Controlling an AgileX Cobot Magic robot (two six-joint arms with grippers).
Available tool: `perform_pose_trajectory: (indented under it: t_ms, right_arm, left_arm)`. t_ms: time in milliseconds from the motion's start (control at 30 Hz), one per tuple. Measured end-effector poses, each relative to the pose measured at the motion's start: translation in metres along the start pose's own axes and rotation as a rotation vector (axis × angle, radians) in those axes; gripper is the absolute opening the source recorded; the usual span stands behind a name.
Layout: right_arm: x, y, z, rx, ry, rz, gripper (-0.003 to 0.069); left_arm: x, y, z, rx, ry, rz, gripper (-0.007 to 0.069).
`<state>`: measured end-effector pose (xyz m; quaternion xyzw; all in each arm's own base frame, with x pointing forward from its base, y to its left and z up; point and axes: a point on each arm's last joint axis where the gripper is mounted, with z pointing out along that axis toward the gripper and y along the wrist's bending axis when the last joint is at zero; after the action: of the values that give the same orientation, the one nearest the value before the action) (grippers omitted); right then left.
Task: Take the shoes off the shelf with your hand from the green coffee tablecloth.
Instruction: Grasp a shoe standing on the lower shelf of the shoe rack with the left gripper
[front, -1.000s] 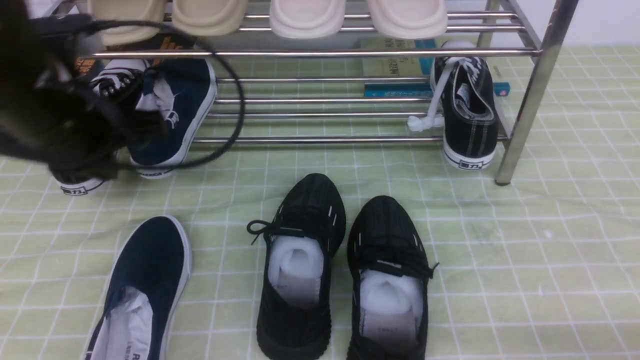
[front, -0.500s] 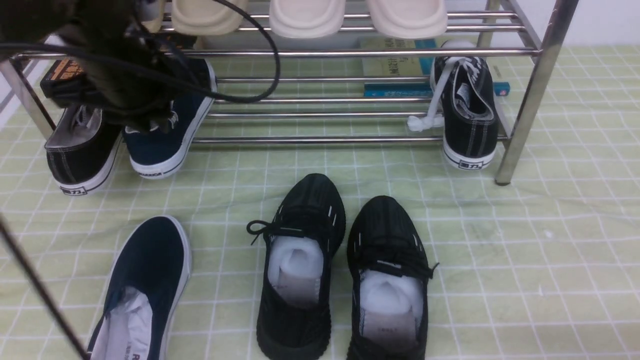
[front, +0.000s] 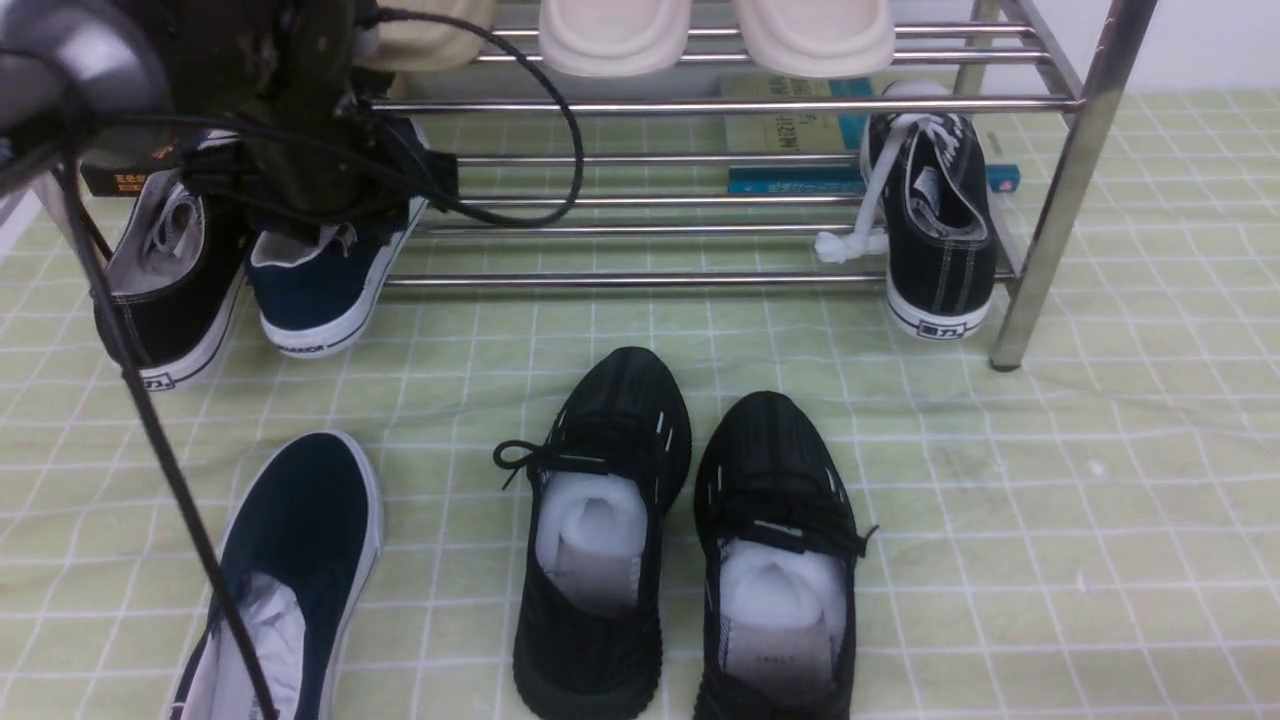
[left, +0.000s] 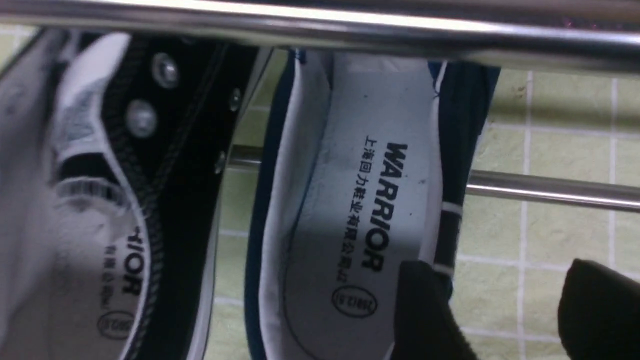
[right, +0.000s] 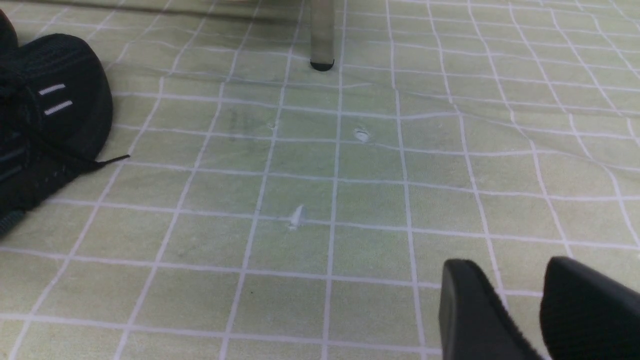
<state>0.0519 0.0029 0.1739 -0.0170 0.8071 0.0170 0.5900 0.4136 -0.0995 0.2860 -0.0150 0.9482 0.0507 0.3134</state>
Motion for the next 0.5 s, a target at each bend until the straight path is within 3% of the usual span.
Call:
perform_pose_trajectory:
  t_ms: [400,500]
  right_arm:
    - [0.0,0.0,0.0,0.0,0.0,0.0,0.0237]
    - [0.0,0.0,0.0,0.0,0.0,0.0,0.0237]
  left_arm:
    - [0.005,-0.003,0.029,-0.054,0.018,0.072,0.0388]
    - [0.005,-0.004,0.032,-0.048,0.01,0.075,0.0315]
